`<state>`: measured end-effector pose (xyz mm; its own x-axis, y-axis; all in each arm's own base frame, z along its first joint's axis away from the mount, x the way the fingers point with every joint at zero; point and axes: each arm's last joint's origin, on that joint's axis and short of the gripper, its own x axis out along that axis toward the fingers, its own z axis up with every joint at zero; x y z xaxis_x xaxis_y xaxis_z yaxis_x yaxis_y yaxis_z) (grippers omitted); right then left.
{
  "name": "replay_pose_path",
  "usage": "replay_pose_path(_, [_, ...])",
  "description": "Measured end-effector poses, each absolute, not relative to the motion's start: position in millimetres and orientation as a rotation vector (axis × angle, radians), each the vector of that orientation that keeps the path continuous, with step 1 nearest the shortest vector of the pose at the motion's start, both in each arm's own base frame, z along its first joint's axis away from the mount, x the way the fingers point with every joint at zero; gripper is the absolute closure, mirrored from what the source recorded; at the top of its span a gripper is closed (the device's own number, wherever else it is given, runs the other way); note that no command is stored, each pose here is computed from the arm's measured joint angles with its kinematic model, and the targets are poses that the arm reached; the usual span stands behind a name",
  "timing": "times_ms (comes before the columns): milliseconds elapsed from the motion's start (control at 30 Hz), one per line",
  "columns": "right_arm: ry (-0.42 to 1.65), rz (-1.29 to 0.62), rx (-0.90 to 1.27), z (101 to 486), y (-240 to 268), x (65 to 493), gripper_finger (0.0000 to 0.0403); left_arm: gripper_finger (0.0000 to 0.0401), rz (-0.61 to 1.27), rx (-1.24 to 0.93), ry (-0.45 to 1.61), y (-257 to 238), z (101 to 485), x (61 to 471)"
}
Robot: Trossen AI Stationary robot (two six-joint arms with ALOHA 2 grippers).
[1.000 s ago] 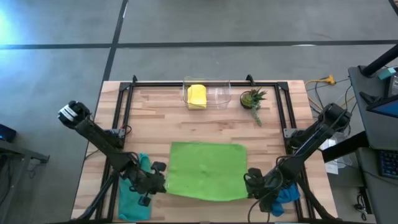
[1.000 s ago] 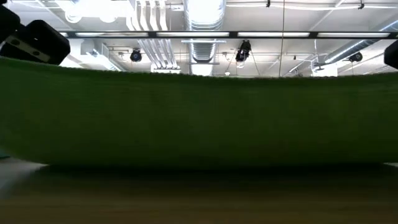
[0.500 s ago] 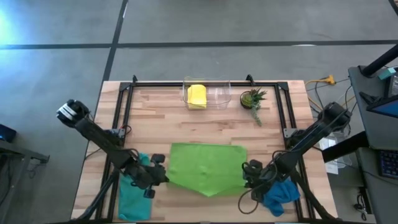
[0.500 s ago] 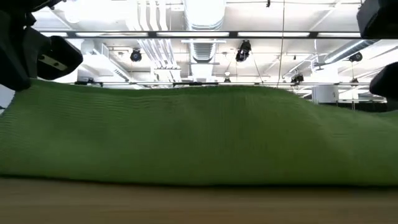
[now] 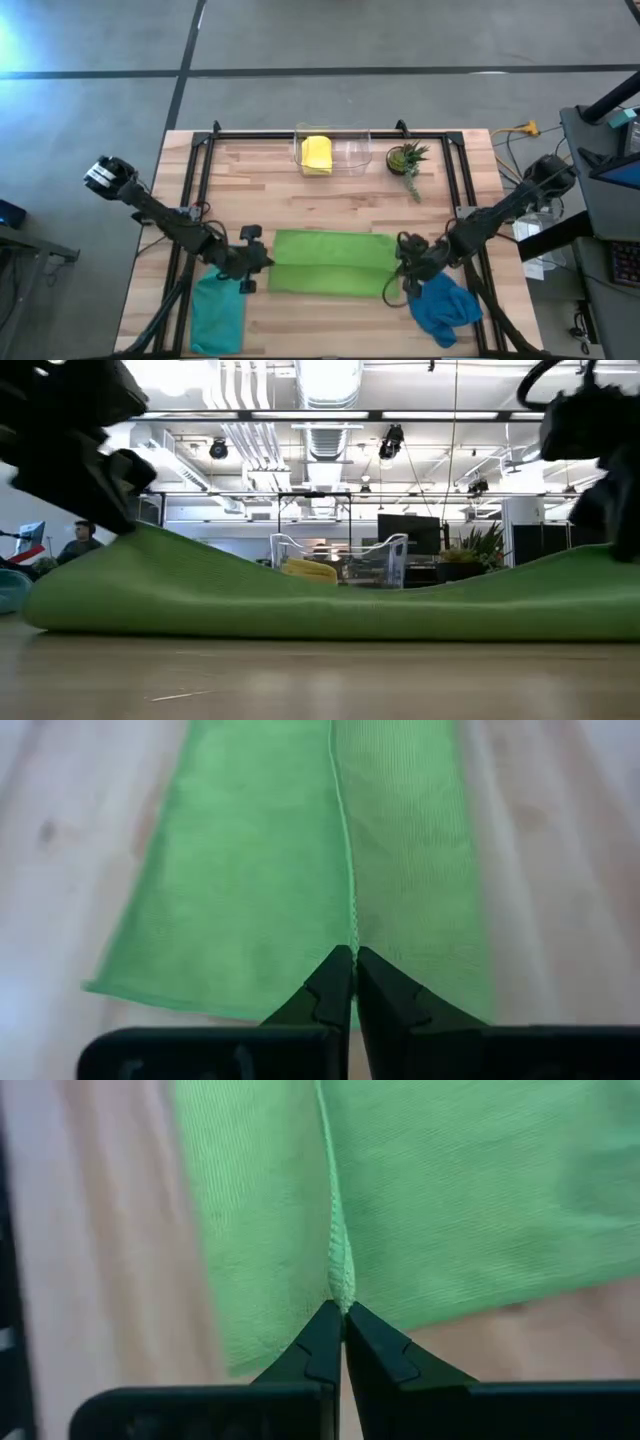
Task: Fold microfiber towels
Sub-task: Fold the green microfiber towel
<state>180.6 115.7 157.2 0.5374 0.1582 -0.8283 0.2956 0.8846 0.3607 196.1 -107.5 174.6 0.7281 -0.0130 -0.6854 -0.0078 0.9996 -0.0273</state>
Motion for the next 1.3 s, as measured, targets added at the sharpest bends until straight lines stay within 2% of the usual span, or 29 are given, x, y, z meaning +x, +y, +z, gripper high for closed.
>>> replay_pose_path(400, [1.012, -0.206, 0.455, 156.3, 65.9, 188.6, 0.0394, 0.0401, 0.097, 0.039, 0.765, -73.0, 171.3, 207.7])
replay_pose_path(900, [1.099, -0.242, 0.418, 145.3, 58.7, 177.8, 0.0394, 0.0401, 0.174, 0.009, 0.798, -55.1, 155.4, 196.7])
replay_pose_path(1300, [1.063, -0.355, 0.426, 143.6, 39.8, 181.6, 0.0394, 0.0401, 0.244, -0.030, 0.765, -39.1, 150.0, 199.4])
